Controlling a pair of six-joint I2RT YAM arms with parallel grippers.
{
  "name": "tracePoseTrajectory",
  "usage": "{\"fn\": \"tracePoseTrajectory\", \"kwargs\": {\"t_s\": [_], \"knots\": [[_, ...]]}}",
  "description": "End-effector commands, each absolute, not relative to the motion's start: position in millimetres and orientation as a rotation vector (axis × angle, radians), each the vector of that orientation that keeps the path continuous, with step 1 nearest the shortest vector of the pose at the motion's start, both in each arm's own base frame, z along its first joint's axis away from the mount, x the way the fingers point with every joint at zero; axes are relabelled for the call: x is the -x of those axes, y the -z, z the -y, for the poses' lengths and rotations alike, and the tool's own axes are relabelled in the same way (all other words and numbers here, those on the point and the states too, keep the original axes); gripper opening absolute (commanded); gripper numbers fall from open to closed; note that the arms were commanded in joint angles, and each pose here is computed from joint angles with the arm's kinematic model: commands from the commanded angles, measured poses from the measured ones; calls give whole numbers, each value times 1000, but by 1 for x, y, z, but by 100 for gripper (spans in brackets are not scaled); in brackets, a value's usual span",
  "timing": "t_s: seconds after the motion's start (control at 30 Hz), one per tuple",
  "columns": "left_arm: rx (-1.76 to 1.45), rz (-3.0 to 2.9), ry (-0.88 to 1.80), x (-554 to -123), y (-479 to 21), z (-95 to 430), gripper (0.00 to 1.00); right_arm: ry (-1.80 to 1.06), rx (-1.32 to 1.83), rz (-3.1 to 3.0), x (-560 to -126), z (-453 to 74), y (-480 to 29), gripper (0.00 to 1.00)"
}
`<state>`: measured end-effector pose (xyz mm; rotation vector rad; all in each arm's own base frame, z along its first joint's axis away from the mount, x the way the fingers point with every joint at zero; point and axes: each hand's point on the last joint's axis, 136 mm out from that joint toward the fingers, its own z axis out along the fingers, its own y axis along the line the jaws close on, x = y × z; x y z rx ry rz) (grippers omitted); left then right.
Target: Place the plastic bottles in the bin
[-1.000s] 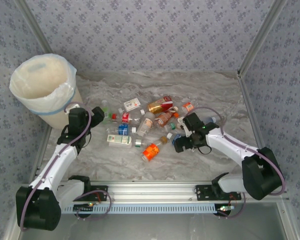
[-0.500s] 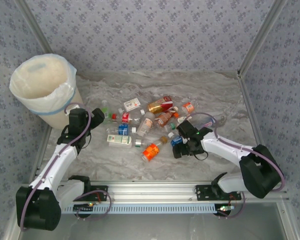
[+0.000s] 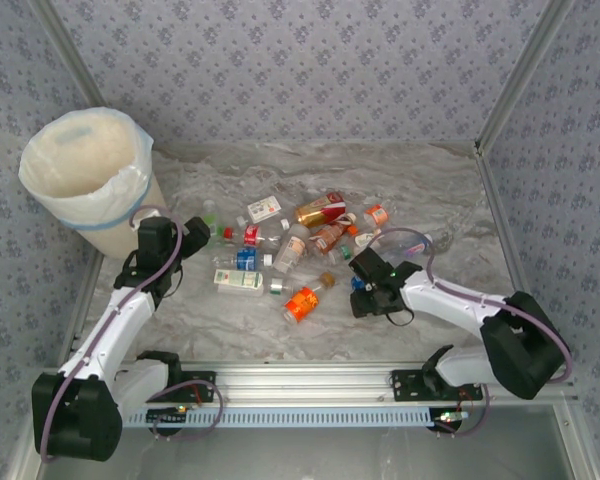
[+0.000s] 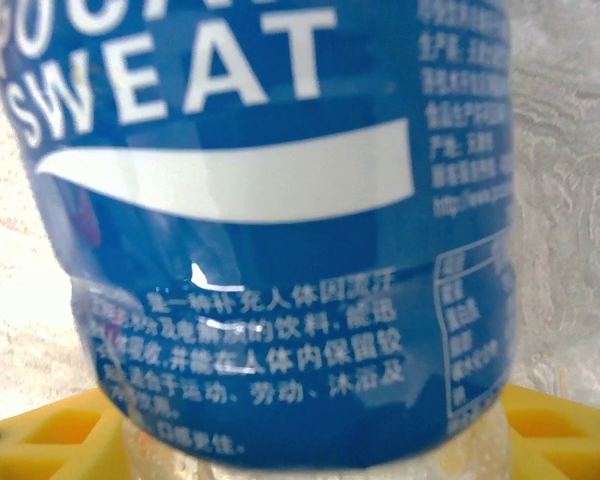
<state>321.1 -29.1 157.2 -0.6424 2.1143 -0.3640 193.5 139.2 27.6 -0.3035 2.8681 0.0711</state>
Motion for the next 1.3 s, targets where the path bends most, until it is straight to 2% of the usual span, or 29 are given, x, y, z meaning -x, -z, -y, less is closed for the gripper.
{"fn": "tracePoseTrajectory", "kwargs": {"t_s": [0.0,0.3,0.43,0.63,0.9,1.1,1.2,1.27], "knots": [[581,-2088,432,-327,-174,40,99,-95,313,-2842,-185,-139,-38,60],[420,-2031,617,-332,-197,71,99,-248,400,-2606,-199,-155,-87,49],[324,-2003,736,-330,-211,91,99,-331,436,-2504,-207,-168,-109,48],[148,-1928,988,-328,-246,139,99,-560,471,-2286,-234,-215,-154,48],[-171,-1908,1217,-308,-285,240,100,-819,568,-2079,-258,-288,-199,49],[-148,-1957,1243,-314,-286,269,99,-886,659,-1990,-256,-317,-213,50],[-143,-1988,1205,-322,-285,271,92,-875,684,-1990,-255,-324,-211,50],[-137,-2009,1153,-327,-283,268,77,-863,705,-1997,-253,-326,-208,50]]}}
